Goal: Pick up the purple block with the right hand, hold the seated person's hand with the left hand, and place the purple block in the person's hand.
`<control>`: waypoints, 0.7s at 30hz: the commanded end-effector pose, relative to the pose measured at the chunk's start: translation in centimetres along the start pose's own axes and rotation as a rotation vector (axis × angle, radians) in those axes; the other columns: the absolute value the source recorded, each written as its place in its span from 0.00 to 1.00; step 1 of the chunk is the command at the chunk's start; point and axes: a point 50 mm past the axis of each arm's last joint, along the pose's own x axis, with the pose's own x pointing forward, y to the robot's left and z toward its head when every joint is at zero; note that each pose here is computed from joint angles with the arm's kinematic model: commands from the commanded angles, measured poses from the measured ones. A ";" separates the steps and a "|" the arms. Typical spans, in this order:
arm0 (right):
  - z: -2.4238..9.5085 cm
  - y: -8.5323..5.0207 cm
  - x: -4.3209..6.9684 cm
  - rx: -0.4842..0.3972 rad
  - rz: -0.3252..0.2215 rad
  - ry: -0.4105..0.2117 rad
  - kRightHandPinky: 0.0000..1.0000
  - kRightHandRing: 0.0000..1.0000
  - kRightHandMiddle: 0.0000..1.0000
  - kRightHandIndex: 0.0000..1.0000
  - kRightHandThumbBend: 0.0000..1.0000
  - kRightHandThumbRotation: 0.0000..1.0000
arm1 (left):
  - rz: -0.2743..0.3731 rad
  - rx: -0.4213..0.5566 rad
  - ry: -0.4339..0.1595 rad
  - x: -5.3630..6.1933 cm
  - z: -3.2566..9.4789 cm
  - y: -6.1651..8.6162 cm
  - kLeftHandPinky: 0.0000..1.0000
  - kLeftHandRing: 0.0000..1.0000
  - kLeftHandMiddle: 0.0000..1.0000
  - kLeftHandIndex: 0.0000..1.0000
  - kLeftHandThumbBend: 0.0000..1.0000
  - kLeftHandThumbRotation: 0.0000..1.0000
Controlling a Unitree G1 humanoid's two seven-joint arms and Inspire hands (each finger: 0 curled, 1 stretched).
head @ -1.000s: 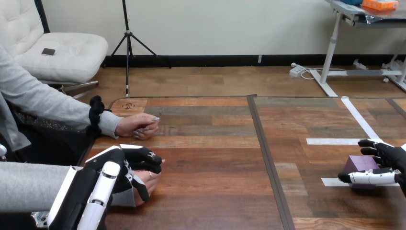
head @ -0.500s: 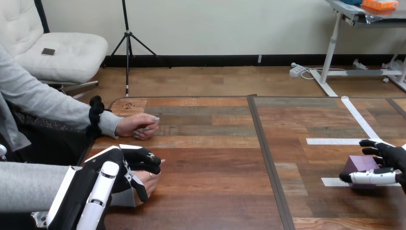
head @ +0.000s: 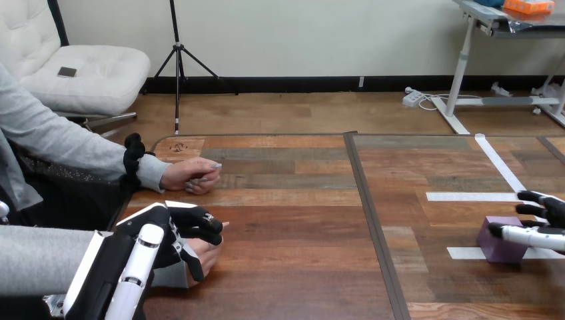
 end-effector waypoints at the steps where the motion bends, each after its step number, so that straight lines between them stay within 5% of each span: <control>1: 1.0 0.5 0.4 -0.073 -0.006 -0.024 0.68 0.74 0.80 0.82 0.72 0.00 | -0.013 0.031 -0.079 1.2 1.2 0.2 0.27 0.57 0.58 0.54 0.33 0.93; 10: 1.0 0.4 0.4 -0.084 -0.040 -0.024 0.61 0.59 0.65 0.71 0.75 0.00 | -0.012 0.029 -0.087 1.2 1.1 0.2 0.27 0.57 0.58 0.54 0.32 0.93; 21: 0.9 0.4 0.4 -0.156 -0.088 -0.040 0.53 0.53 0.56 0.58 0.78 0.00 | -0.006 0.035 -0.070 1.1 1.3 0.2 0.27 0.57 0.58 0.53 0.32 0.94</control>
